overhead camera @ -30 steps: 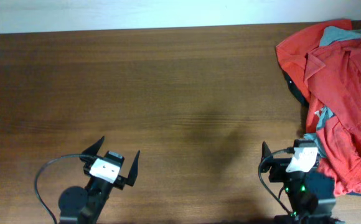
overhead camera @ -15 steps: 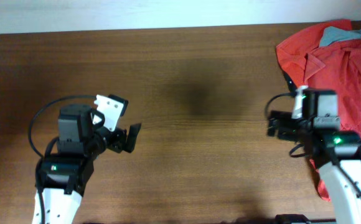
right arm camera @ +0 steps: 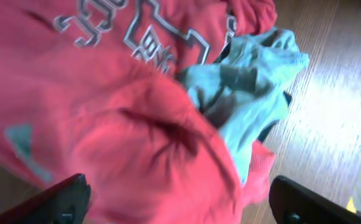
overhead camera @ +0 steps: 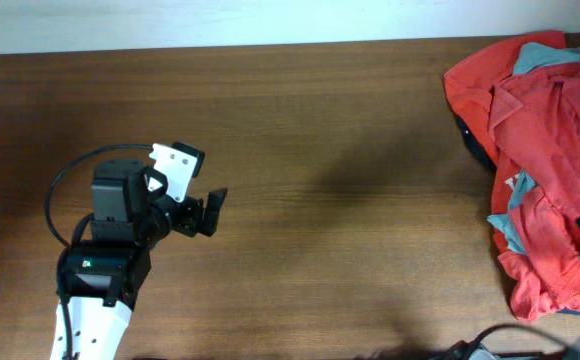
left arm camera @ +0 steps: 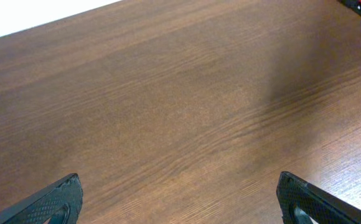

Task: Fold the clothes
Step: 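Reach the right gripper into the clothes pile and grasp the orange shirt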

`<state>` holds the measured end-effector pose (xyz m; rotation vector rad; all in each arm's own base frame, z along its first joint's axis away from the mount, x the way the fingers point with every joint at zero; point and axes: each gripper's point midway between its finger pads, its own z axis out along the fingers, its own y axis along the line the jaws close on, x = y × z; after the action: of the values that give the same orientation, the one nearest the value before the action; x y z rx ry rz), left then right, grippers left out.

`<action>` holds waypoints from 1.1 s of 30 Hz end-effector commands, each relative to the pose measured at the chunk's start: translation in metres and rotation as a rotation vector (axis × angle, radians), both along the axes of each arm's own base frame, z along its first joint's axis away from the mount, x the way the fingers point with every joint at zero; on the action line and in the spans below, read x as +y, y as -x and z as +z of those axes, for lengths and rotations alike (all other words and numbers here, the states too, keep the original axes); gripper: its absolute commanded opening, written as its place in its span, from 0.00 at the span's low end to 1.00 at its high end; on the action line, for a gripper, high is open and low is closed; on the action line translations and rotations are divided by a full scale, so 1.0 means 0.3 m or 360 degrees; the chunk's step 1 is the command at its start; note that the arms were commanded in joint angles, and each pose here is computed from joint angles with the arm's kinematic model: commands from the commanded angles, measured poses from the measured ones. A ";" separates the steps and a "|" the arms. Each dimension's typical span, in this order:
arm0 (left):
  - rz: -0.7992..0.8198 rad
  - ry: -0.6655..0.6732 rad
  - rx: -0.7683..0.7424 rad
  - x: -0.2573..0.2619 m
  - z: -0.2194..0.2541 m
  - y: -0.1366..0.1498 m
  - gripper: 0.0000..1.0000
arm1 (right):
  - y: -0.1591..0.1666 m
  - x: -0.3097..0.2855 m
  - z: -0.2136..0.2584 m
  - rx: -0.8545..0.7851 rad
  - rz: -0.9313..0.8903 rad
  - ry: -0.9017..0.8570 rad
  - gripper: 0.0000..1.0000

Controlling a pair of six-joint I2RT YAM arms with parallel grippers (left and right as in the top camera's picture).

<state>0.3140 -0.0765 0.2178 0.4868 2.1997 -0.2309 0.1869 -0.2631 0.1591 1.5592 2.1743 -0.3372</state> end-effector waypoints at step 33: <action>0.0005 0.0047 -0.0138 -0.009 0.077 -0.043 0.89 | -0.640 1.177 0.254 -0.0487 0.2345 -0.0525 0.04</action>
<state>0.3246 -0.0776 0.2322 0.4789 2.1292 -0.2209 0.3806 -0.0006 0.2314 0.1806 2.5012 0.6371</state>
